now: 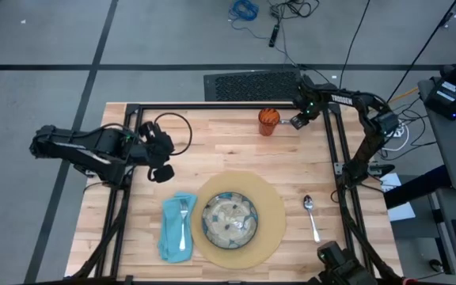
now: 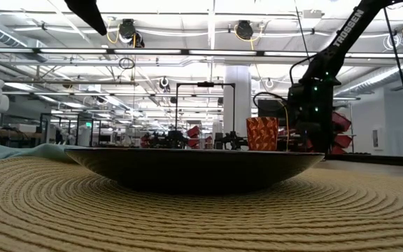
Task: Set table place
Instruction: Move the silver knife to the left side of the silver spoon
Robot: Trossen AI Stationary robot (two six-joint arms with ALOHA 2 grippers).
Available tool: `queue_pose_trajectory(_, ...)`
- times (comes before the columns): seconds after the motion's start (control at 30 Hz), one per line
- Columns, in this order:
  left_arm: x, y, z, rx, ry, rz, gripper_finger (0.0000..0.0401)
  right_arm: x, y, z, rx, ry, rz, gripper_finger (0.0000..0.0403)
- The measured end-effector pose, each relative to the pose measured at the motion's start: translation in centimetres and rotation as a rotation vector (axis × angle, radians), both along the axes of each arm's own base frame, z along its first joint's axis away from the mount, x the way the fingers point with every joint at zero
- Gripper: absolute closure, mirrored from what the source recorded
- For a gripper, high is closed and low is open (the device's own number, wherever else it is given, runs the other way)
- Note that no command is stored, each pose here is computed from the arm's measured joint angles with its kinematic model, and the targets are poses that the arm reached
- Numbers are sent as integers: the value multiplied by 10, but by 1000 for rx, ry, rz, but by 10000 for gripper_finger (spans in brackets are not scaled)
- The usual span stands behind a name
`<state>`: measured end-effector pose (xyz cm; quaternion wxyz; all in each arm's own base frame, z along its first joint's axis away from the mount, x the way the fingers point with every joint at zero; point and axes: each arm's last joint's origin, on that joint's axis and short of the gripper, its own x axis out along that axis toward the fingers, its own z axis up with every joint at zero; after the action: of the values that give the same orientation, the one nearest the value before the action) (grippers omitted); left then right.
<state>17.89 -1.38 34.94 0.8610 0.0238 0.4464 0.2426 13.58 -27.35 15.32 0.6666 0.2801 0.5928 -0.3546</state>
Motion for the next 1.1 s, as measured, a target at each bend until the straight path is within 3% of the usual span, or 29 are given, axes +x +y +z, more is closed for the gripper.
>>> queue_pose_trajectory(0.6, 0, 2, 0, 0, 0, 11, 345, -5, -6, -19, 127, -84, 2, 296)
queue_pose_trajectory(1.1, 2, 1, 1, 19, -3, -25, 345, 13, 29, -21, 322, 60, -45, 296)
